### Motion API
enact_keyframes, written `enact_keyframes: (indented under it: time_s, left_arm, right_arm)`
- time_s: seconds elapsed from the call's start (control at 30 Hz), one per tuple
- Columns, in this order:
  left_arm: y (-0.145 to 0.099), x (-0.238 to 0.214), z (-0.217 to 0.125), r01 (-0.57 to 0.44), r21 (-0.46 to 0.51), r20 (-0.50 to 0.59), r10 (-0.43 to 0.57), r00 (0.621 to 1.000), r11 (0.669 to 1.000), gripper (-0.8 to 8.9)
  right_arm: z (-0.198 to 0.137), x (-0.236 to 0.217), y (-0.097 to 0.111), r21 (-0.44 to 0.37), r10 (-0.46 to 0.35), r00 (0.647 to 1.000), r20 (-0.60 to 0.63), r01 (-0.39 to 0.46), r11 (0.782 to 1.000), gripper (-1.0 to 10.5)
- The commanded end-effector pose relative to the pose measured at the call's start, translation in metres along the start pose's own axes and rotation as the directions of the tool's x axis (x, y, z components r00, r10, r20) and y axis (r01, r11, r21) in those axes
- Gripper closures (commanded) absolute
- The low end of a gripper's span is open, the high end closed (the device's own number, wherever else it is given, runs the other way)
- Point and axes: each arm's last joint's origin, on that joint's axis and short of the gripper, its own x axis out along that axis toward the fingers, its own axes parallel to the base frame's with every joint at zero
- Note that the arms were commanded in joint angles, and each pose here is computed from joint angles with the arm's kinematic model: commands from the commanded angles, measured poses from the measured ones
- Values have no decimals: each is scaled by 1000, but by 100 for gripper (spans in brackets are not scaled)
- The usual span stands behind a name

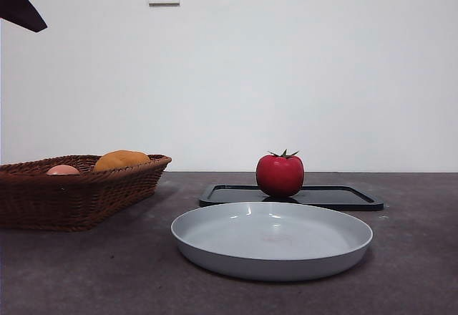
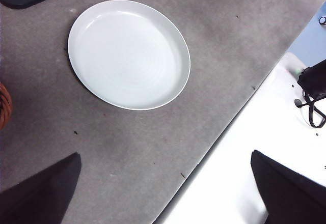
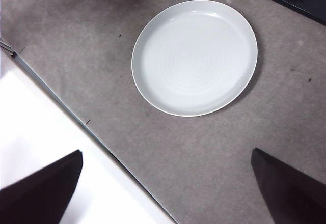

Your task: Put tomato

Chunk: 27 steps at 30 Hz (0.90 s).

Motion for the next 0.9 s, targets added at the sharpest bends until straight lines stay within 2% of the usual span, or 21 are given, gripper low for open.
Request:
enact_keyframes:
  time_s: [0.03,0.1,0.27,0.33,0.9]
  left_arm:
    - [-3,-3,6,9,26,19,-9,1000,1000,356]
    - [-3,-3,6,9,26,19,-9,1000,1000,472]
    - [-3,-3,6,9,26,20,-9,1000,1000,731]
    - [-3,-3,6,9,26,20,-9,1000,1000,810]
    - [-3,-3,6,9,26,20,-9,1000,1000,806]
  right_arm:
    - [2,0,1,1,9,1000,6,-9,1000,436]
    - [2,0,1,2,9,1000,6,-9,1000,528]
    - [2,0,1,1,8,1000,6,-8,1000,870]
    - [2,0,1,0,8,1000,6,-8,1000,940]
    - [2,0,1,-2,8,1000,7,-8,1000,940]
